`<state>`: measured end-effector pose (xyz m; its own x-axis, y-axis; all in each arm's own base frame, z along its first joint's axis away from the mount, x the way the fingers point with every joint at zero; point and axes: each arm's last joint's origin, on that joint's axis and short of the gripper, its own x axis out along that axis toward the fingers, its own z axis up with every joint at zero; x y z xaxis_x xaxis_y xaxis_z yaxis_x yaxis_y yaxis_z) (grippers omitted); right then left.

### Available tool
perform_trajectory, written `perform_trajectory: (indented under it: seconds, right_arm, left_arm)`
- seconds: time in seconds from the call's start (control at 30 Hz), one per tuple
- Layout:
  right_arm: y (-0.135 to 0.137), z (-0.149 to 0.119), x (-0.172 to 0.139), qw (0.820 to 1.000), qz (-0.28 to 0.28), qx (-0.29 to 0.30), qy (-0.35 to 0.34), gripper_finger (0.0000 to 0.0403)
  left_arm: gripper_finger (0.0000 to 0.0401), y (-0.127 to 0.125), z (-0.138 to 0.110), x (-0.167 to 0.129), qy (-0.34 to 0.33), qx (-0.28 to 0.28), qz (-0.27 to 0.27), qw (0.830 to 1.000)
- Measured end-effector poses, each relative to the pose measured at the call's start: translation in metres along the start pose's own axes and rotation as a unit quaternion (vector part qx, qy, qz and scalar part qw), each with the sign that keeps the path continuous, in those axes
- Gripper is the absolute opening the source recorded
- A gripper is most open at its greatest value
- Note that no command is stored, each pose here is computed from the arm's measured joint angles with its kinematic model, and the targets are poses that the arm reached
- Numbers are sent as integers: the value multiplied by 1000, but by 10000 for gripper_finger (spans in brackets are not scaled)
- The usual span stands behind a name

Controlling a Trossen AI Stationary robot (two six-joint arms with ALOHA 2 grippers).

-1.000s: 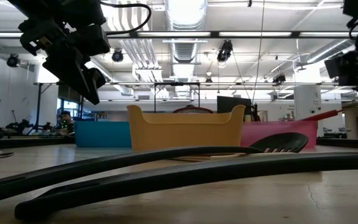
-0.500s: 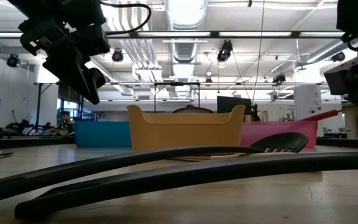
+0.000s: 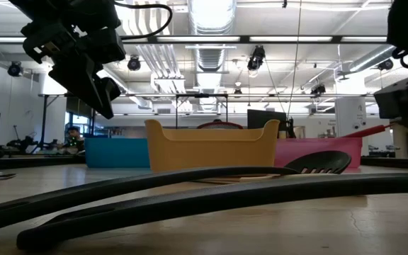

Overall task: Pick & Place Kitchen Items
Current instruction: Put the yellow spatula into the yellow bin

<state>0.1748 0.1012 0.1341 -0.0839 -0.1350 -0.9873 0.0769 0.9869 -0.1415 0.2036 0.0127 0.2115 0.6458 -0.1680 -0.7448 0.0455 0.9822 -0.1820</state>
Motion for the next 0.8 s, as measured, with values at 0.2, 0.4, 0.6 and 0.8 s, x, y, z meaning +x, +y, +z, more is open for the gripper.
perform_trajectory:
  seconds: [0.2, 0.4, 0.6, 0.8]
  right_arm:
    - [-4, -2, 7, 1000, 5, 9, 4, 196]
    - [-8, 1, 8, 1000, 15, 23, 7, 122]
    - [-11, 2, 8, 998, 24, 60, 22, 25]
    - [-14, -1, -7, 994, 39, 106, 10, 19]
  left_arm:
    - [179, 0, 0, 0, 0, 1, 0, 1000]
    - [179, 0, 0, 0, 0, 2, 0, 1000]
    - [179, 0, 0, 0, 0, 2, 0, 1000]
    - [179, 0, 0, 0, 0, 2, 0, 1000]
